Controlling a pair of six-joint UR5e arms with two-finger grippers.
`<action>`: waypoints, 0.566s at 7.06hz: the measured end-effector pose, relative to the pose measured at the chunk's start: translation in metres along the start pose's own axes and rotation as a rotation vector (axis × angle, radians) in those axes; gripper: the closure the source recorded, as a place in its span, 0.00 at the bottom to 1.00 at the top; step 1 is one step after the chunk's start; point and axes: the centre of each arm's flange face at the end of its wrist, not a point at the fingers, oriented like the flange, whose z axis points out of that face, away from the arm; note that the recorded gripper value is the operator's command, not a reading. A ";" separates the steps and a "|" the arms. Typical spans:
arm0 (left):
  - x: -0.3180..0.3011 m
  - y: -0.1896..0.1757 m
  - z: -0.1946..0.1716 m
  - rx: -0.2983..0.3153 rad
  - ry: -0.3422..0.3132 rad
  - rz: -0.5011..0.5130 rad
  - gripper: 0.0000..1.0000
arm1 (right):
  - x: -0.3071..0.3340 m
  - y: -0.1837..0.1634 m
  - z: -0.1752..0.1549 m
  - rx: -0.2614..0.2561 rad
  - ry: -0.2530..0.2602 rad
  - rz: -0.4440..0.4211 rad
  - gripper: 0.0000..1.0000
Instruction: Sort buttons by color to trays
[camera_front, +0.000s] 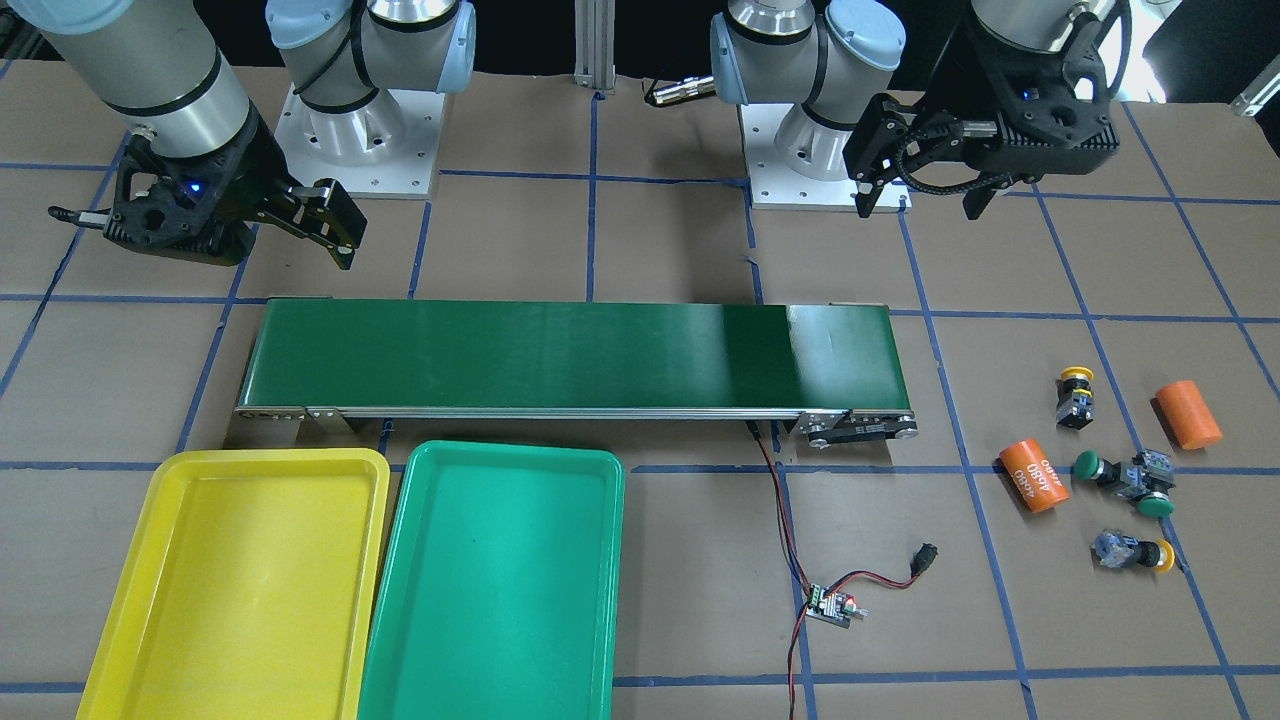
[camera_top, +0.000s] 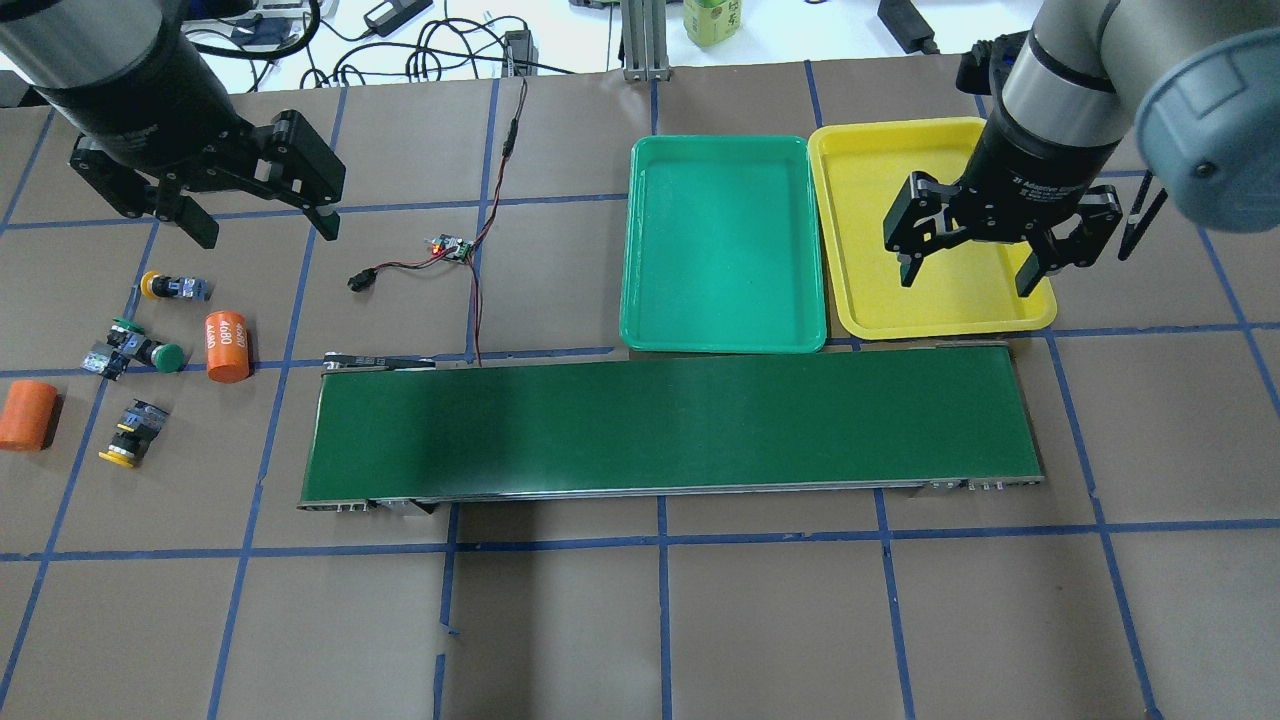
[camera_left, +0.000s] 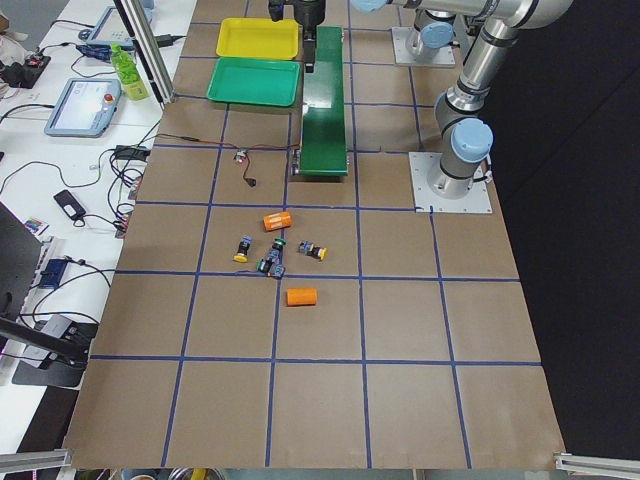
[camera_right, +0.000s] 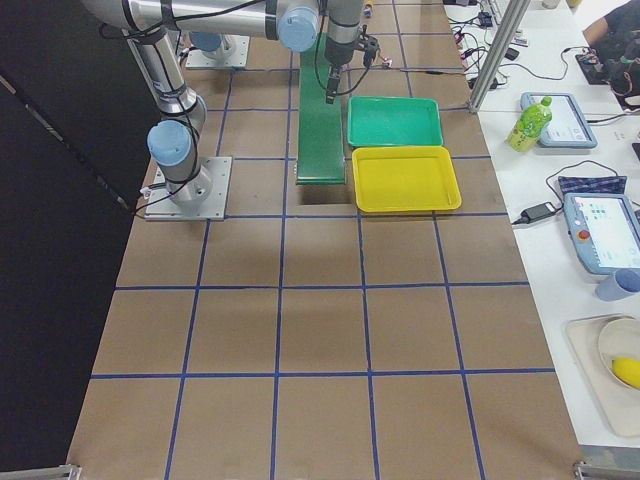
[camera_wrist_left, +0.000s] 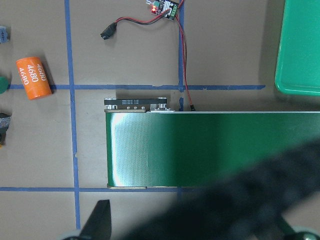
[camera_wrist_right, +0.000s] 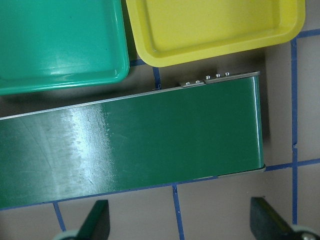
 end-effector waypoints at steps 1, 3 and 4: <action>0.000 0.001 0.002 -0.003 0.000 0.003 0.00 | 0.000 0.000 0.000 0.001 0.000 0.000 0.00; -0.014 -0.008 0.019 -0.032 -0.009 0.006 0.00 | 0.000 0.000 0.000 0.000 0.000 0.001 0.00; -0.040 -0.031 0.045 -0.055 -0.008 -0.004 0.00 | 0.000 0.000 0.000 -0.001 0.000 0.000 0.00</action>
